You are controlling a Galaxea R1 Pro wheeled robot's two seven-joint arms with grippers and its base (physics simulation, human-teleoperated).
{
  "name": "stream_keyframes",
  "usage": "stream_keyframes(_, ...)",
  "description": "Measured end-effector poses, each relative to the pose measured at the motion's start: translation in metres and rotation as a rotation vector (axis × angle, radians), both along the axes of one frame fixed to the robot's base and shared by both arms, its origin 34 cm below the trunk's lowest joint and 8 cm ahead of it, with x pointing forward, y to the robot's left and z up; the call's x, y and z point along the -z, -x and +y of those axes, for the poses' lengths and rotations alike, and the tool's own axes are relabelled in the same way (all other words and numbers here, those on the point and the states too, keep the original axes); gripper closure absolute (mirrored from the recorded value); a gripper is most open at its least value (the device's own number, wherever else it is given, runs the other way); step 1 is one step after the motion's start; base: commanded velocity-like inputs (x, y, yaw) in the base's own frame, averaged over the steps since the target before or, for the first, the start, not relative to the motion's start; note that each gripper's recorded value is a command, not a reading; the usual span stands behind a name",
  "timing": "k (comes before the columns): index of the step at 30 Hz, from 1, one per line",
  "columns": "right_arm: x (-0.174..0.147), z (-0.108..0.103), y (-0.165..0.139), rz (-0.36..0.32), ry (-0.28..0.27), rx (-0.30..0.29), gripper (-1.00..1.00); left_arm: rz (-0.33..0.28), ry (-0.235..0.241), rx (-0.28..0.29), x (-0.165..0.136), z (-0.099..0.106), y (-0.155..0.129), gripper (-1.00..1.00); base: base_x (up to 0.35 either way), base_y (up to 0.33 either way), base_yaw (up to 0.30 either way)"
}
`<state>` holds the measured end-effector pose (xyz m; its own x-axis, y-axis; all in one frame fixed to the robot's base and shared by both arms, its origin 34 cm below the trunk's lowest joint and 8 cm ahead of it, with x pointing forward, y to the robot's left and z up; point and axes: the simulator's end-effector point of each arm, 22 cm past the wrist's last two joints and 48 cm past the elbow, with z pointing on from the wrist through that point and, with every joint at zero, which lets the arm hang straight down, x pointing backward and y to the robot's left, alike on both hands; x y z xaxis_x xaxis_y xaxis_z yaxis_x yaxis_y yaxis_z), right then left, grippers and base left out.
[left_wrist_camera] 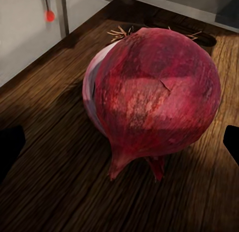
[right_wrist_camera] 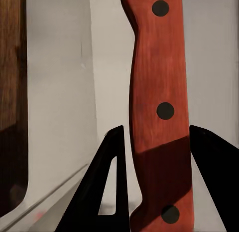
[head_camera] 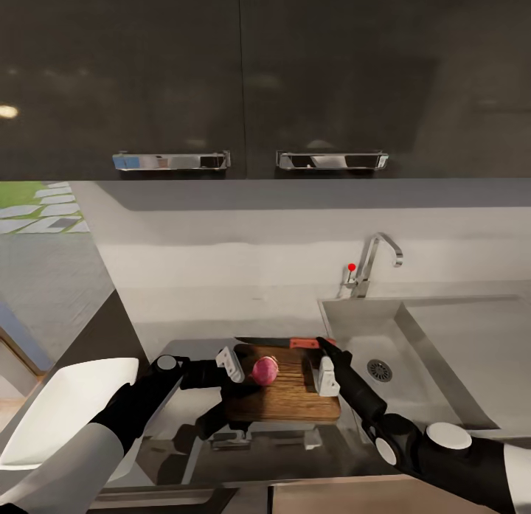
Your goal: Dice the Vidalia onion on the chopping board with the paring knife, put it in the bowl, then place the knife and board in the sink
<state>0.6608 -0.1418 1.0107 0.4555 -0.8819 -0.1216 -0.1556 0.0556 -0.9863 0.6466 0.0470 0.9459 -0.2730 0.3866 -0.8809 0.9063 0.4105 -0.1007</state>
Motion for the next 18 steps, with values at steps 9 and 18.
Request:
stream_keyframes(9,0.0,-0.0004,0.0007,-0.003,0.0,-0.001,1.0,0.001,0.001,0.003,-0.0001,-0.0011,0.0007,-1.0,0.0,0.0,0.0)
stream_keyframes(18,0.0005,-0.0012,0.0011,-0.002,0.001,-0.002,1.0,0.002,0.005,0.006,-0.0007,-0.0047,0.0015,-1.0,0.0,0.0,0.0)
